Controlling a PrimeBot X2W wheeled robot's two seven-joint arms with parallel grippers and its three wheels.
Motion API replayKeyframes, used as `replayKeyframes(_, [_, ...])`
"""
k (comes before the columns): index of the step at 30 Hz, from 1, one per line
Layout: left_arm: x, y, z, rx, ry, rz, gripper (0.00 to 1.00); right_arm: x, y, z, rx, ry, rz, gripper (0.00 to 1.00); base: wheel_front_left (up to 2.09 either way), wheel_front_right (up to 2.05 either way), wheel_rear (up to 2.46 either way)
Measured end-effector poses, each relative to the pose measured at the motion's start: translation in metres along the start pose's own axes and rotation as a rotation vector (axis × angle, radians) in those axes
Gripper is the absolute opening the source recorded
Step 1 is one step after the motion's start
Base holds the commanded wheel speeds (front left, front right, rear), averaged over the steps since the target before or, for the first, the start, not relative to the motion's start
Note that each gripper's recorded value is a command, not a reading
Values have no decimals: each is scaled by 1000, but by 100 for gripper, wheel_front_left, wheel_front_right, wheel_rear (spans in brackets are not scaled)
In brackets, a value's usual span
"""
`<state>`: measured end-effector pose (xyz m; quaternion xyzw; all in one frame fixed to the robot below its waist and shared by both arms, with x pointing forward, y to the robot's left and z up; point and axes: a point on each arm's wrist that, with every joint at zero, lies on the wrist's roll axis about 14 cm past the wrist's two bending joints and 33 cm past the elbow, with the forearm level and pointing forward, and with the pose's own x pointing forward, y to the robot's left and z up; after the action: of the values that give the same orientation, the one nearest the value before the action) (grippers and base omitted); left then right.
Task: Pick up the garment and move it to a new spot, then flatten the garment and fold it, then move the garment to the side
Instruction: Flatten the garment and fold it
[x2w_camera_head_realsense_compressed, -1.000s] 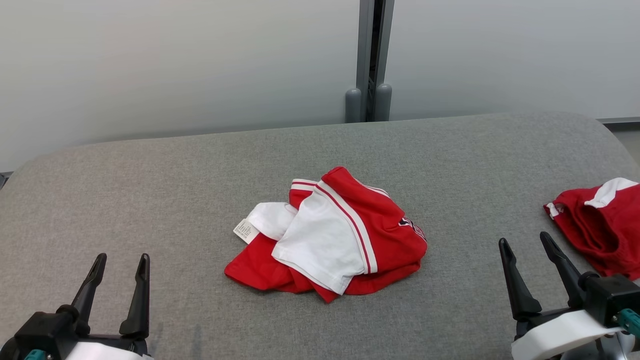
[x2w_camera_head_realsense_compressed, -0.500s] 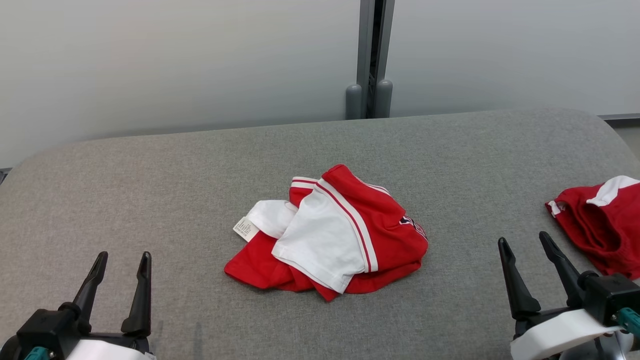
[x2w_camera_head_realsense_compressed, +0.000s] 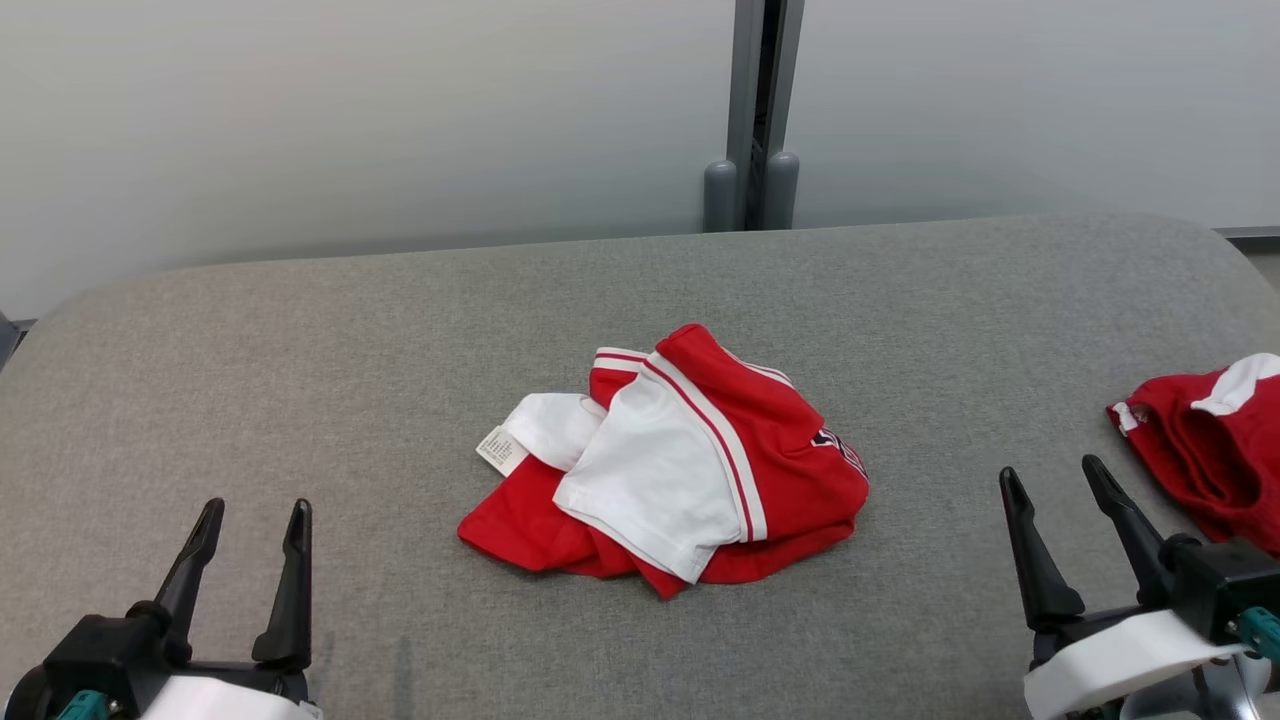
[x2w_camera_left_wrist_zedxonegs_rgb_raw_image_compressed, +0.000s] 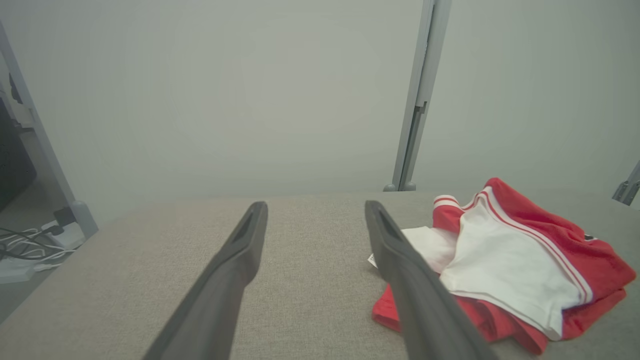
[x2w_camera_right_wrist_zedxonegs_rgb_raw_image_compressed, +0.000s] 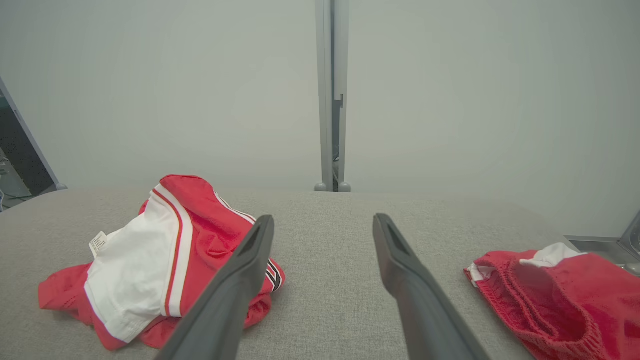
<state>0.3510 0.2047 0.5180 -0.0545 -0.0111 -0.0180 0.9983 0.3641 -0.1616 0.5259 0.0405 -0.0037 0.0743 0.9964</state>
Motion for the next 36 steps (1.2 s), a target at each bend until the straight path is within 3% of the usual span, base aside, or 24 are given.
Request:
replayKeyframes(4, [3, 3, 6, 1, -18, 12, 100, 17, 20, 2, -9, 6, 80, 100, 0, 0, 0])
replayKeyframes(17, [3, 30, -8, -15, 2, 117, 100, 53, 145, -64, -96, 315, 573, 100, 0, 0, 0])
replayKeyframes(27, [7, 52, -27, -19, 37, 186, 100, 69, 174, -131, -244, 526, 752, 100, 0, 0, 0])
replayKeyframes(28, [8, 54, -28, -18, 39, 191, 100, 69, 173, -137, -253, 548, 758, 53, 0, 0, 0])
replayKeyframes(29, [8, 56, -30, -17, 43, 193, 100, 68, 173, -142, -264, 569, 764, 40, 0, 0, 0])
replayKeyframes(30, [9, 57, -34, -18, 54, 200, 100, 67, 172, -149, -259, 598, 768, 0, 0, 0, 0])
replayKeyframes(36, [16, 57, -37, -13, 53, 191, 100, 79, 172, -133, -169, 527, 743, 0, 0, 0, 0])
